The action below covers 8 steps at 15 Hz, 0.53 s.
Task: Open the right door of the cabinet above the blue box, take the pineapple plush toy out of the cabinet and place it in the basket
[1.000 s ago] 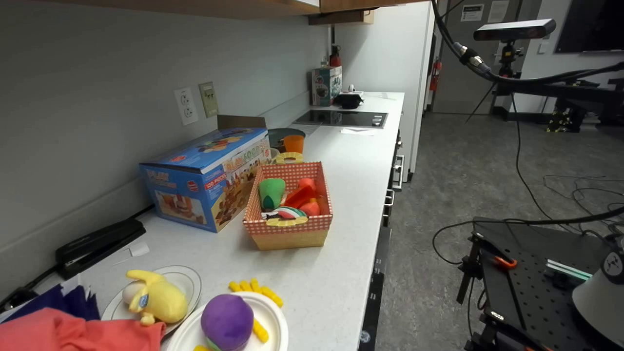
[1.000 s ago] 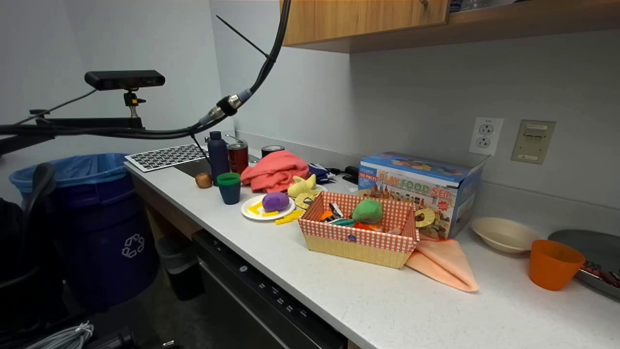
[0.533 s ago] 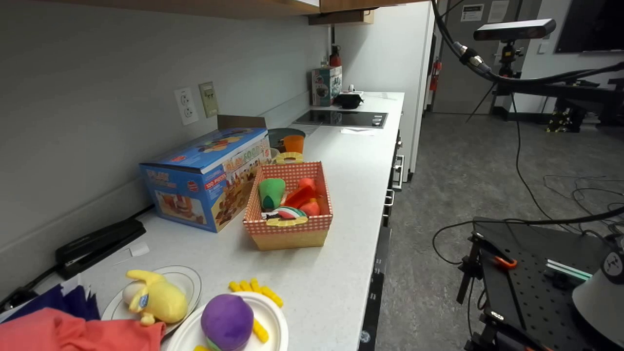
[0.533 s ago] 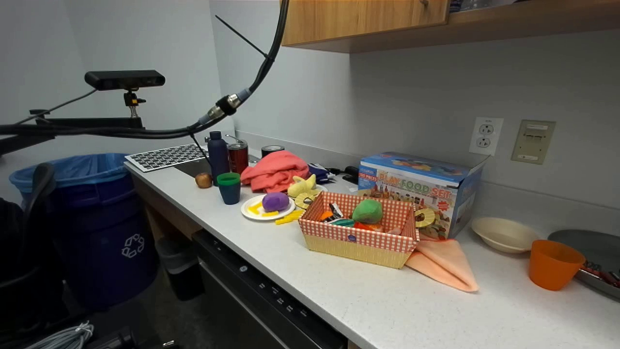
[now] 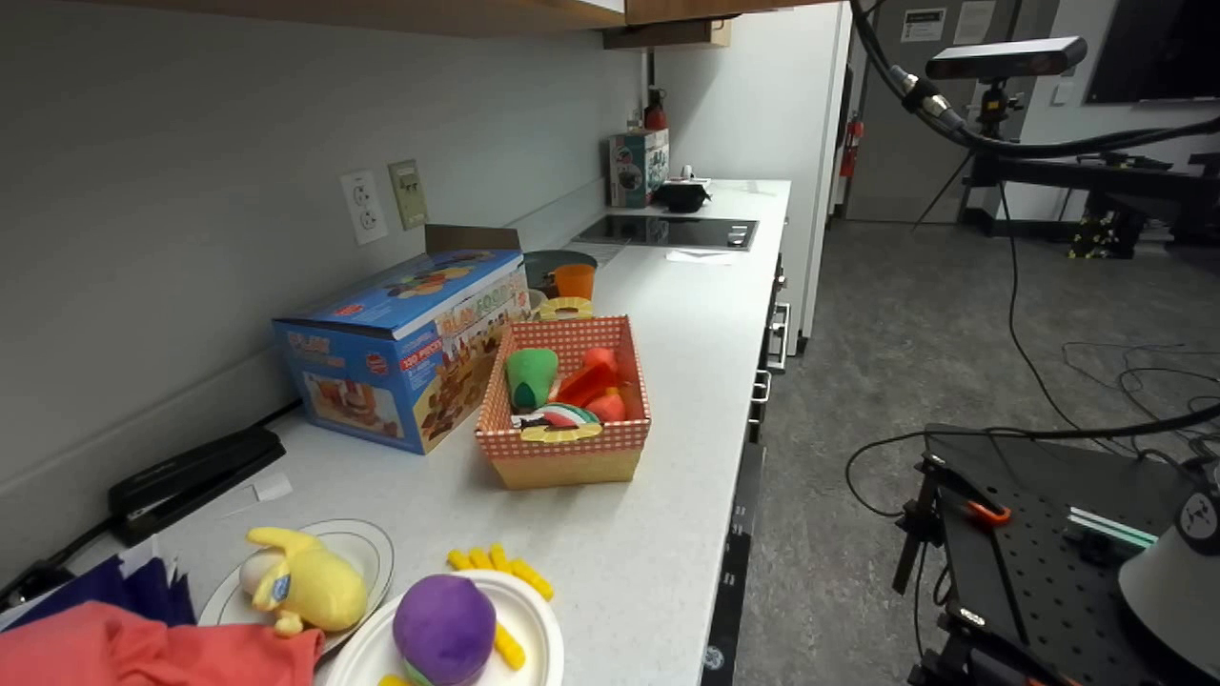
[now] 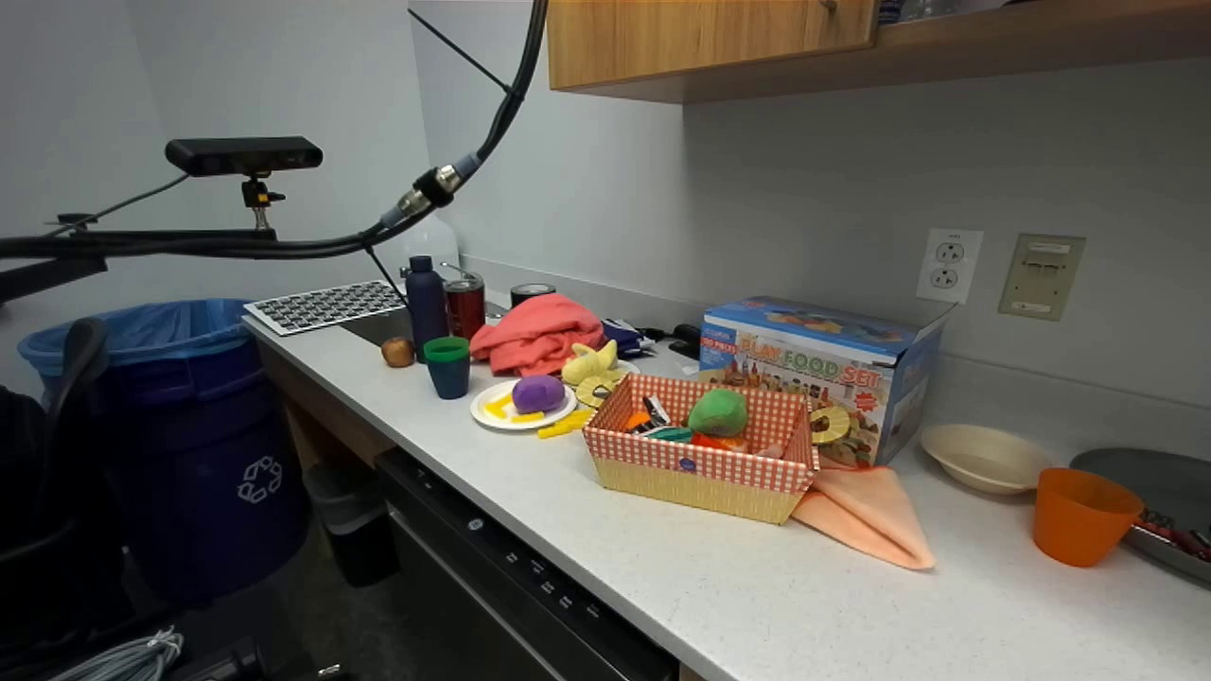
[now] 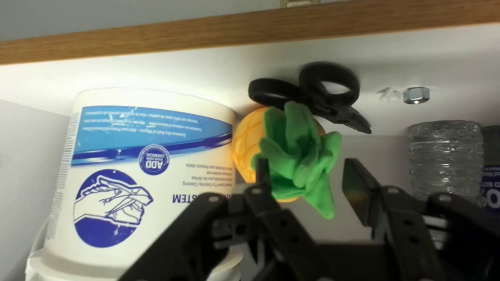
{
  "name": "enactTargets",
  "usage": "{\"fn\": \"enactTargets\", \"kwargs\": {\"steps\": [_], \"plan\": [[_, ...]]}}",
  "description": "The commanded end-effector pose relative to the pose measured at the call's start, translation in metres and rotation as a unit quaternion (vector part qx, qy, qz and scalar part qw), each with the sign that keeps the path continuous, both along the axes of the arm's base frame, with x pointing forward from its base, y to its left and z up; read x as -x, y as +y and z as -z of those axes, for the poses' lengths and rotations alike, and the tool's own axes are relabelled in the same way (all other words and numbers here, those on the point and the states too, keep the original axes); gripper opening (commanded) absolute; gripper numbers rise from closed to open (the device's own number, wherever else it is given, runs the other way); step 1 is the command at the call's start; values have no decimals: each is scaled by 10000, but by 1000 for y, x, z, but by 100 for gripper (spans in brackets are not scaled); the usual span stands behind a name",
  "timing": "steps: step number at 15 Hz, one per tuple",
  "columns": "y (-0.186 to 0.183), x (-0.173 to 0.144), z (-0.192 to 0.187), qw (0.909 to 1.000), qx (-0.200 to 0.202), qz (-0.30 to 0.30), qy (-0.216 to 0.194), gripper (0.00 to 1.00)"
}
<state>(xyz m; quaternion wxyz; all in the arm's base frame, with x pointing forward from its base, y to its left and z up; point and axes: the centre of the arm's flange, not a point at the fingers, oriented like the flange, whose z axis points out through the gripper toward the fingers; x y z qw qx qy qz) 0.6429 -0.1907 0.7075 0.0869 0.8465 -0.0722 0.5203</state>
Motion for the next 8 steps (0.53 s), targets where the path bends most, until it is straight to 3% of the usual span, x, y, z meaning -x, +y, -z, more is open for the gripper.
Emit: {"fn": "enactTargets", "kwargs": {"steps": [1, 4, 8], "plan": [[-6, 8, -8, 9997, -17, -186, 163, 21], [-6, 9, -8, 9996, -3, -183, 211, 1], [-7, 10, -9, 9997, 52, -141, 199, 1]]}}
